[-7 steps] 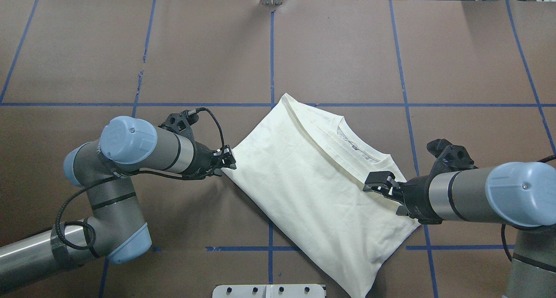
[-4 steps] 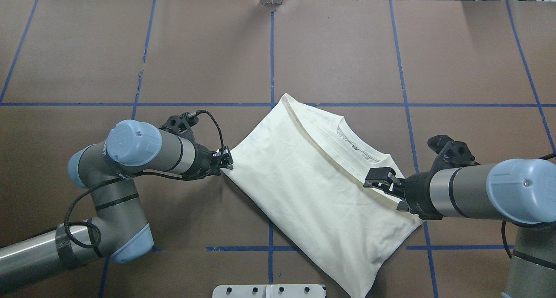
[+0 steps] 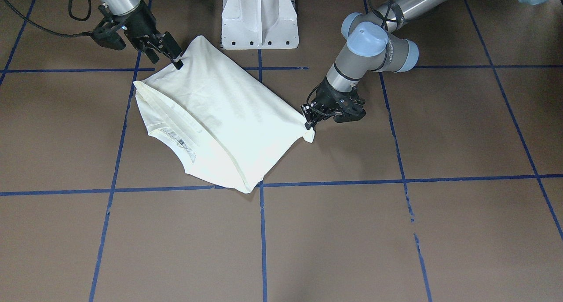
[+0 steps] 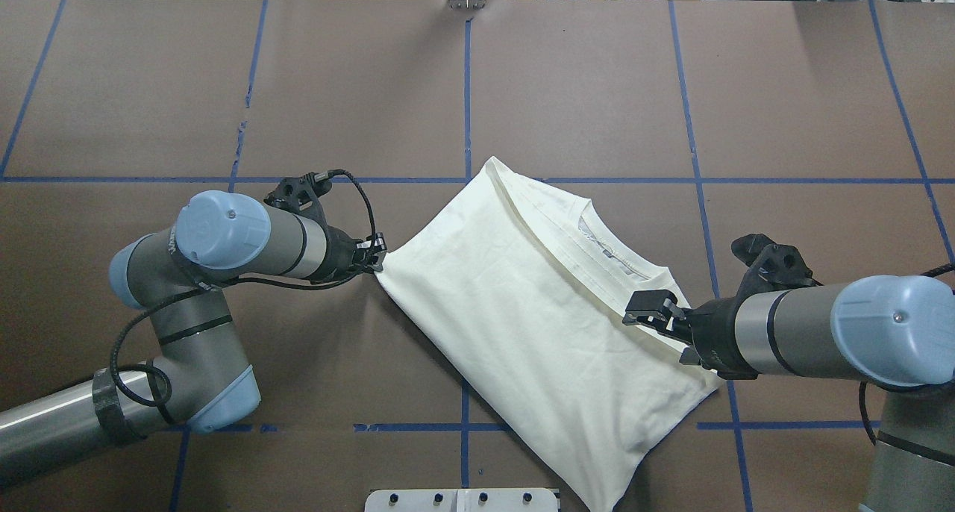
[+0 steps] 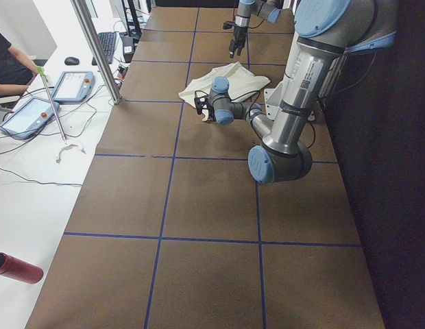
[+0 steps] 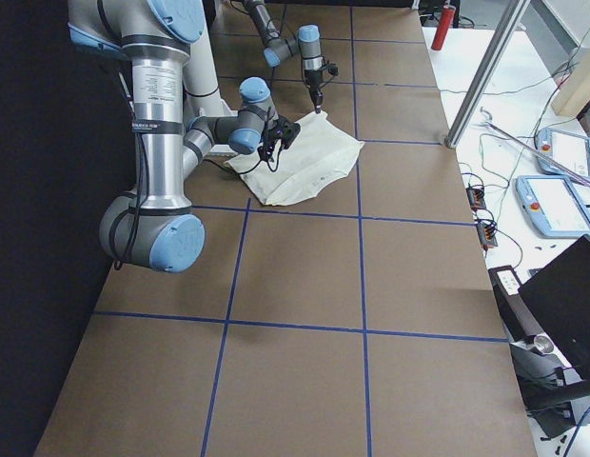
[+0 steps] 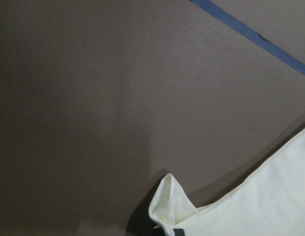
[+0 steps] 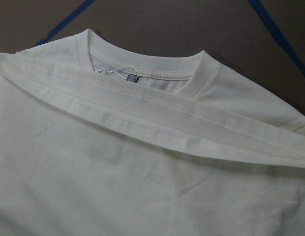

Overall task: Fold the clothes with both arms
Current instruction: 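Grasp the shirt corner with the left gripper and pull it away from the robot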

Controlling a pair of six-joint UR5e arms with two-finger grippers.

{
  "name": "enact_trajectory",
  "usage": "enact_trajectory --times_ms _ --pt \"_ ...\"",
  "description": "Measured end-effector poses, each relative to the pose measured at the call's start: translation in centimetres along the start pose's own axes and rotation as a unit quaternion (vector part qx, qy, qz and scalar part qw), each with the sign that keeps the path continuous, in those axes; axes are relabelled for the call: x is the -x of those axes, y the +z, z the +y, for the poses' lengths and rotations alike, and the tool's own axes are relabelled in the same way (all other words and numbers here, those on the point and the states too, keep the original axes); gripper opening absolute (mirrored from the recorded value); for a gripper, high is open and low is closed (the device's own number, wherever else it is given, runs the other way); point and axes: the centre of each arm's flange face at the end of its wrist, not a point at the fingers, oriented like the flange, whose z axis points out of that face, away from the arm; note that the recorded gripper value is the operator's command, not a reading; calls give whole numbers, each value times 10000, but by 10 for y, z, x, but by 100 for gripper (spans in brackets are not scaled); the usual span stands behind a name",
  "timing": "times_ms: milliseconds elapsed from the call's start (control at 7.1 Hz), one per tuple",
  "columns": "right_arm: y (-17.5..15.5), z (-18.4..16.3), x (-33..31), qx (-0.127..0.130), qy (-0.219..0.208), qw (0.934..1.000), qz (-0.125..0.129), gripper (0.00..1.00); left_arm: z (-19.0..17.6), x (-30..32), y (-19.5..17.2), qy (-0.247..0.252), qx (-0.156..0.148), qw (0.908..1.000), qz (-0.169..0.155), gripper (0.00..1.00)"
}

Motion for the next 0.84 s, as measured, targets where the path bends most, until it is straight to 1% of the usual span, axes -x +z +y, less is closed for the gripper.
enact_trajectory --times_ms 141,282,563,704,845 --pt "2 2 5 13 -8 10000 -35 100 -22 -2 -8 150 -153 9998 32 0" --pt "8 2 10 12 -12 10000 -56 100 -57 -9 -10 277 -380 9989 21 0" --pt "15 1 20 -113 -25 9998 -143 100 -168 -50 9 208 -947 9953 -76 0" --pt "15 1 27 -192 -16 9996 -229 100 -219 -68 20 150 -1195 9927 -58 0" --pt "18 3 41 -319 -10 9988 -372 100 -253 -80 28 141 -1406 9900 -24 41"
